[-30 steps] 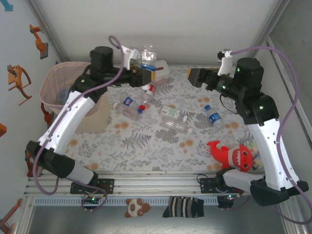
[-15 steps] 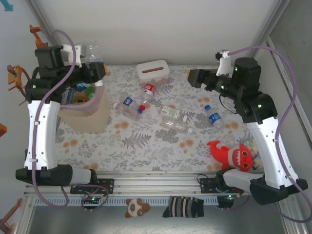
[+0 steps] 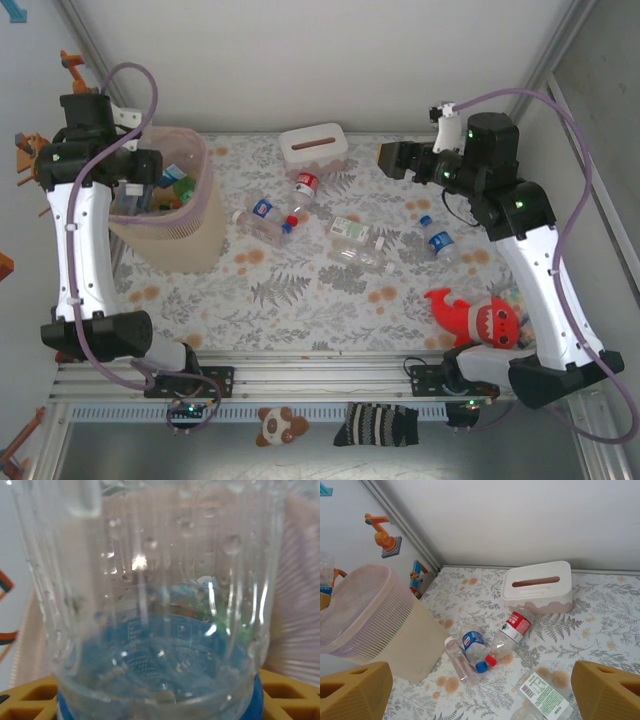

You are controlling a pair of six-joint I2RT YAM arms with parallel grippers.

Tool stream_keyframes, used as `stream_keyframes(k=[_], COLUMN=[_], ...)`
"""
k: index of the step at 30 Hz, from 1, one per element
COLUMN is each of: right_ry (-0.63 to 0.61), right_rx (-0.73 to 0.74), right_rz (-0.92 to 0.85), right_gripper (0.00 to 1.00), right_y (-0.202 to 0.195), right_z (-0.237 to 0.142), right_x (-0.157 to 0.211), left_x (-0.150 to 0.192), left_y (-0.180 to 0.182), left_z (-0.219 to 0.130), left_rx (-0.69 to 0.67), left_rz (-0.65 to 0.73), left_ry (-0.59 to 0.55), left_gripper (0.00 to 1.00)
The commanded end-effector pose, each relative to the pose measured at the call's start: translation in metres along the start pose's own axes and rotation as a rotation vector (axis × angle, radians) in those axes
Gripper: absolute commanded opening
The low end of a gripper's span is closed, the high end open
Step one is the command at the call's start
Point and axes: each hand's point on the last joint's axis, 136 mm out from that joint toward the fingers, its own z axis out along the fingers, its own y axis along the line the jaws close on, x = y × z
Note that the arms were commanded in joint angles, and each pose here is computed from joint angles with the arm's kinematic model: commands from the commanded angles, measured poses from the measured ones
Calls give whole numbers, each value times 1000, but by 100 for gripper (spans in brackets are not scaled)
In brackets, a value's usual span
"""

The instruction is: Put the plastic bottles in the bin

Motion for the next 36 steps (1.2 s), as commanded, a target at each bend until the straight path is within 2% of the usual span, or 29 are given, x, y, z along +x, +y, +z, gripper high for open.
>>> stream_keyframes(k=[1,9,16,18,21,23,27,32,36], right_ry=[-6,50,74,75,71,65,54,44,42], right_rx=[-33,-47,-58,-57,-59,-57,-60,-63,-58], right_rz=[-43,-70,-88,-88,-91,-92,-92,-94,-90], right_gripper=[91,91,91,91,91,91,91,91,91], right_y=[8,2,1,1,2,2,5,7,6], right_z=[1,22,29,30,28,25,21,16,13], right_x=[-6,2,7,8,7,6,3,2,4], left_x=[4,21,40,40,39,36,23,3,-3], left_y=[30,61,65,59,55,52,47,37,34], left_z=[8,42,65,69,69,64,42,19,17], left_rx=[-158,-312,-288,-256,-231,-217,-177,-92,-39], left_rz=[175,298,271,268,261,249,203,126,64], left_ry=[67,217,269,263,254,235,156,52,40], left_gripper=[60,61,66,69,79,83,87,87,78])
